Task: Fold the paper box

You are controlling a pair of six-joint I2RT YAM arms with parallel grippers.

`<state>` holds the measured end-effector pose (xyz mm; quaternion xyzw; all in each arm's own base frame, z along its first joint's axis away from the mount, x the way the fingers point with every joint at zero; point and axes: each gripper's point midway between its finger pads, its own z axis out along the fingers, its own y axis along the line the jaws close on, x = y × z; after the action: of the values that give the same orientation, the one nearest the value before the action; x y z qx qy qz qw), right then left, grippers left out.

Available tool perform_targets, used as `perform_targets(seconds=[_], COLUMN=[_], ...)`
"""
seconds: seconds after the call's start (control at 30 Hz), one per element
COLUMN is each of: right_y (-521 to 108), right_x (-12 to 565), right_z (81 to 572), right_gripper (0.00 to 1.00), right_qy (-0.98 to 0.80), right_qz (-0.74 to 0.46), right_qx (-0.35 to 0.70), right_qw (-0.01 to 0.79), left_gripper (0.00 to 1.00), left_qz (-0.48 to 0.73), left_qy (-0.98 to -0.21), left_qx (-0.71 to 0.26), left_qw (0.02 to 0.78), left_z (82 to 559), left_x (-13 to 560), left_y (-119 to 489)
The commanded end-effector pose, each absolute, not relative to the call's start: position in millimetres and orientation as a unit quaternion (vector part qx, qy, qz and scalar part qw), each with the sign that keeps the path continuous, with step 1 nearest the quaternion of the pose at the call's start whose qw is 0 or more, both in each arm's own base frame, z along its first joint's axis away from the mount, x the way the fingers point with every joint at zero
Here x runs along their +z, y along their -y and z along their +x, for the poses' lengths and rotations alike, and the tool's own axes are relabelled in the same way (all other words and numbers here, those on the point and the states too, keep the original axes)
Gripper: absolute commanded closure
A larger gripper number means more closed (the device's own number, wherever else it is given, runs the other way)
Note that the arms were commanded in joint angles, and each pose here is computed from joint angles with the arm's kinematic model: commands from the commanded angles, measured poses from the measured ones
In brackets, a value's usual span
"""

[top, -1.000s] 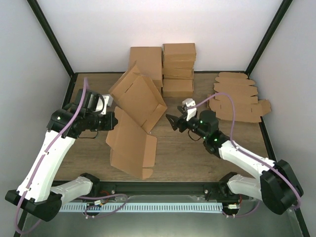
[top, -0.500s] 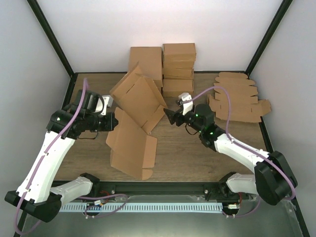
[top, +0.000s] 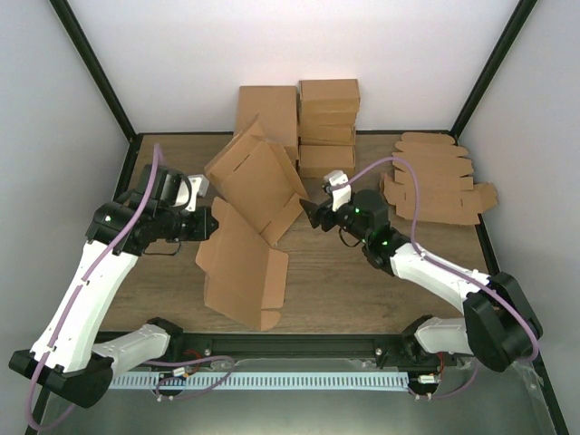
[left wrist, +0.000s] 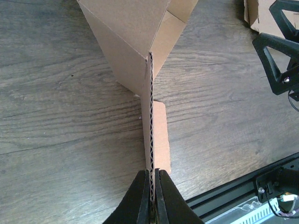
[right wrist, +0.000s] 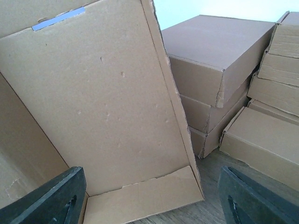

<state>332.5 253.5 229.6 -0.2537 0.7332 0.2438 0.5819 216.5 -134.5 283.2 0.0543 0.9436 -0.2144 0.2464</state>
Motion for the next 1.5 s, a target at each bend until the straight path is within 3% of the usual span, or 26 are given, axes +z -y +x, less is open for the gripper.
perform_targets(seconds=[0.0, 0.67, 0.8, 1.17, 1.33, 1.47], right_y=[-259.7, -281.9, -285.5, -287.7, -292.3, -300.8], right_x=[256.3, 258.2, 258.7, 259.4, 263.5, 260.7], right_z=[340.1, 360.1, 364.9, 408.4, 426.0, 436.9], right_gripper=[0.2, 0.23, 0.28, 0.28, 0.33, 0.42], right_qy=[-0.714, -0.7, -0.697, -0.697, -0.69, -0.684], right_qz=[-0.256, -0.291, -0.297, -0.294, -0.304, -0.319], right_qx=[0.238, 0.208, 0.203, 0.173, 0.198, 0.205], right_qw=[0.607, 0.619, 0.62, 0.63, 0.626, 0.623], left_gripper=[0.96, 0.96, 0.96, 0.96, 0.96, 0.96], left_qz=[0.067, 0.072, 0.072, 0.075, 0.077, 0.078], left_qy=[-0.937, -0.936, -0.937, -0.936, -0.935, -0.936], left_qx=[-0.227, -0.235, -0.236, -0.241, -0.241, -0.241], left_qw=[0.257, 0.251, 0.248, 0.246, 0.247, 0.245], left_z=[217.0, 215.6, 215.2, 214.5, 215.0, 216.3], left_x=[287.3, 285.3, 283.6, 283.8, 283.6, 283.2], left_y=[138.6, 142.2, 142.4, 144.4, 144.9, 145.7])
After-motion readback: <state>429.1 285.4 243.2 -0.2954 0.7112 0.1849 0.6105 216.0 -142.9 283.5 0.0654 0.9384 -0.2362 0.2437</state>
